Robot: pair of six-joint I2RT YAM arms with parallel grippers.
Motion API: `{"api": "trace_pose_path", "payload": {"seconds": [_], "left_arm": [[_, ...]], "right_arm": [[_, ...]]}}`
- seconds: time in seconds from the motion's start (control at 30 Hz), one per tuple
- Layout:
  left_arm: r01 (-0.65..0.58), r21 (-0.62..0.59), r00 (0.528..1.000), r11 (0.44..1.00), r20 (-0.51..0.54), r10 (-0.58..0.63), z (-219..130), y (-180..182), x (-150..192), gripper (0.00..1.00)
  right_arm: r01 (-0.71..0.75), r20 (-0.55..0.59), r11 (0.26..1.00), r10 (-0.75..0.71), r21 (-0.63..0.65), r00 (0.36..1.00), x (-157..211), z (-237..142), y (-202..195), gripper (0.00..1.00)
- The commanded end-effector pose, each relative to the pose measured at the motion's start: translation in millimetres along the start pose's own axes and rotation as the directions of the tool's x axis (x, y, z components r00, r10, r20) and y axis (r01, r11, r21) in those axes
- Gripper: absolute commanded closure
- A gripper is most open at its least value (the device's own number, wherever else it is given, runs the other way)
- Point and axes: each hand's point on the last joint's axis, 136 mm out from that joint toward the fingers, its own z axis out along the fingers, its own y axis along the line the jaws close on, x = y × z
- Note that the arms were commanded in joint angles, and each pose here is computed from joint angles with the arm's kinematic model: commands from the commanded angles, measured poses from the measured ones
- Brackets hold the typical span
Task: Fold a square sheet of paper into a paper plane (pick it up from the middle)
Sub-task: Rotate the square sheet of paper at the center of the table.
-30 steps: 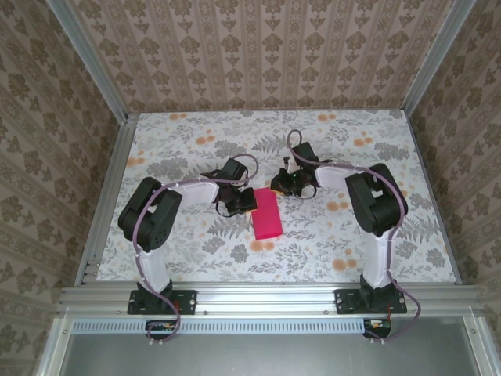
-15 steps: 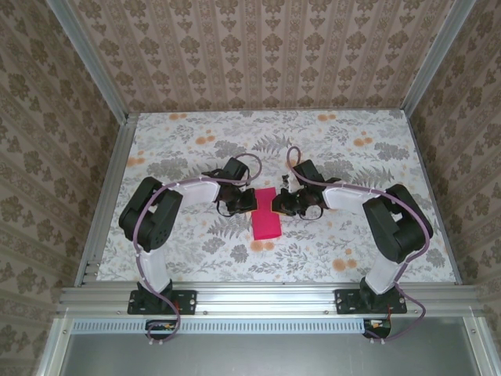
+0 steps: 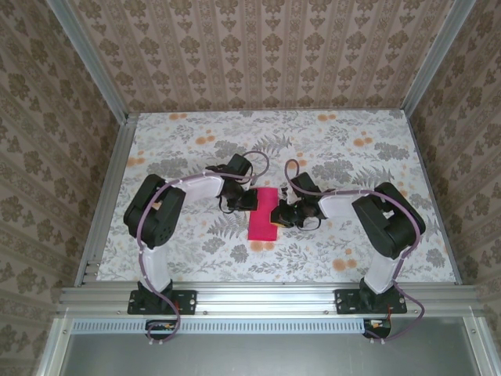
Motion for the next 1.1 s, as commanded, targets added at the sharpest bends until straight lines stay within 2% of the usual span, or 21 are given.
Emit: {"api": "trace_pose_path", "payload": {"seconds": [0.0,0.23,0.43,0.67,0.87,1.07], "left_arm": [[-0.022,-0.035,0.999,0.999,-0.025,0.021,0.8,5.2,1.9,0.9],[0.066,0.023,0.989,0.998,0.129,-0.069,-40.5,-13.2,-19.4,0.78],[0.171,0.107,0.965,0.979,0.182,-0.189,-55.7,-17.7,-2.1,0.77],[0.218,0.127,0.957,0.968,0.168,-0.238,-51.6,-24.0,25.3,0.78],[0.273,0.121,0.949,0.955,0.131,-0.287,-31.1,-24.1,42.6,0.84],[0.302,0.081,0.948,0.95,0.083,-0.309,-13.4,-18.0,58.6,0.88]], "right_arm": [[-0.065,0.012,0.997,0.065,-0.036,0.998,5.7,9.2,-0.8,0.88],[-0.143,0.103,0.988,0.149,-0.064,0.984,-2.2,10.1,1.1,0.88],[-0.192,0.185,0.981,0.196,-0.035,0.963,-10.9,16.1,5.0,0.88],[-0.199,0.225,0.98,0.19,0.016,0.956,-15.0,18.2,15.6,0.88],[-0.186,0.224,0.982,0.175,0.028,0.959,-15.4,17.4,20.2,0.88],[-0.106,0.216,0.994,0.098,0.025,0.971,-18.3,12.2,30.1,0.9]]}}
